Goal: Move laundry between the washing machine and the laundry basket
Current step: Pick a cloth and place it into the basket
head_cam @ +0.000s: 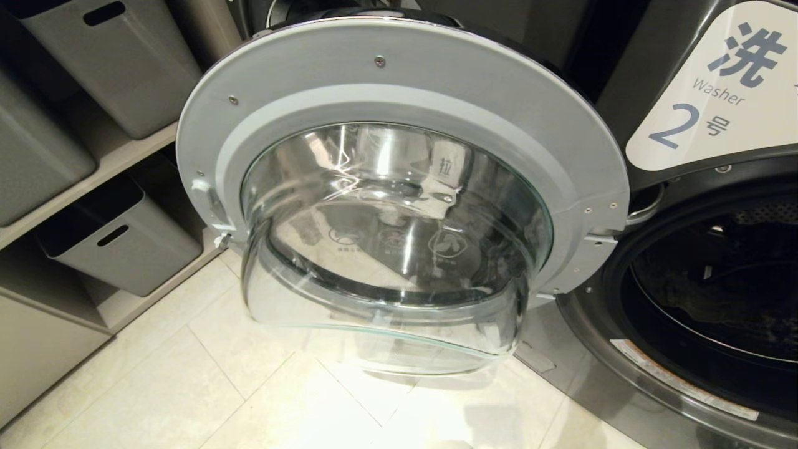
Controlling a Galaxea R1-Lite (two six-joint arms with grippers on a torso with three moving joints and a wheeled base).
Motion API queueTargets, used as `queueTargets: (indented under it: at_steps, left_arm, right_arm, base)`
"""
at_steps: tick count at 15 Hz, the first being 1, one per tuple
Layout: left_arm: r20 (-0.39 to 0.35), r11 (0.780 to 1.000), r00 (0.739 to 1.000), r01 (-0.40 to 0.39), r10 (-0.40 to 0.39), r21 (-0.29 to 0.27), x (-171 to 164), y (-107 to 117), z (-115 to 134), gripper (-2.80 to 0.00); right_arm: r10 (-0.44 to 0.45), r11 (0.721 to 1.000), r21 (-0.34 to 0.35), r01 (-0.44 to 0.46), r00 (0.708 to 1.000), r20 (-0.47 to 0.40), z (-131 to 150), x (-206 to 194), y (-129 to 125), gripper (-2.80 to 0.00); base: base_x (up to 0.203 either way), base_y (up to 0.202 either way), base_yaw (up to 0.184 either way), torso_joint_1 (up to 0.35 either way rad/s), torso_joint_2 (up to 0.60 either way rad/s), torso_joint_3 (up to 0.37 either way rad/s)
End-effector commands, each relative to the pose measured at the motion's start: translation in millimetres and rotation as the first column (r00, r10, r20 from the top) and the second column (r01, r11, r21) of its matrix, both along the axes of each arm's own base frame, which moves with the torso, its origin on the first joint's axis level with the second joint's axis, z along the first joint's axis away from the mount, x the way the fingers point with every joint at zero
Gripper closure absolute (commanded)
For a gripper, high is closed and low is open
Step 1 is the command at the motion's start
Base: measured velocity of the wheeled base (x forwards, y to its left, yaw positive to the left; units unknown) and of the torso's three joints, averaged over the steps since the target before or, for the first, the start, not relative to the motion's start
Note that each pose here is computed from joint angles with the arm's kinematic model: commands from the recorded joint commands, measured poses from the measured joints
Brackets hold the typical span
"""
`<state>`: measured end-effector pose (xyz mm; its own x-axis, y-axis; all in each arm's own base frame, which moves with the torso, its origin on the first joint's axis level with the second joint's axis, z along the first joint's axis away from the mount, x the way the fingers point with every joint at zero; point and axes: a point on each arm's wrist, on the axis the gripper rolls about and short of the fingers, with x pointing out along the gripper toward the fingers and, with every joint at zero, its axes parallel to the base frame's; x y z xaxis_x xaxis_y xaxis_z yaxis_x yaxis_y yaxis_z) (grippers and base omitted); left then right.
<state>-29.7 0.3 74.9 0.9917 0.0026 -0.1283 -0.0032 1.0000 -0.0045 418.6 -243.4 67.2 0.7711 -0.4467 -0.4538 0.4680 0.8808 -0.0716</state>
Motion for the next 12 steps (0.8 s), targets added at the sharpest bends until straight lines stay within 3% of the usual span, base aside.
queueTargets:
  at_steps: [1, 10, 12]
  left_arm:
    - [0.001, 1.0, 1.0, -0.001, 0.001, -0.001, -0.2, 0.0, -0.2, -2.8]
    - [0.0, 1.0, 1.0, -0.001, 0.001, -0.001, -0.1, 0.0, -0.2, -2.8]
    - [0.001, 1.0, 1.0, -0.001, 0.001, -0.001, -0.2, 0.0, -0.2, -2.8]
  right_arm:
    - [0.013, 1.0, 0.021, -0.012, 1.0, -0.021, -17.7, 2.9, -4.8, -2.8]
    - [0.014, 0.998, 0.062, -0.01, 0.998, -0.06, -53.3, 3.4, -18.0, -2.8]
    - [0.073, 0.993, 0.095, -0.069, 0.997, -0.039, -53.5, 3.9, -16.5, -2.8]
  base:
    - [0.0, 0.0, 0.0, 0.0, 0.0, 0.0]
    - [0.0, 0.0, 0.0, 0.0, 0.0, 0.0]
    - [0.0, 0.0, 0.0, 0.0, 0.0, 0.0]
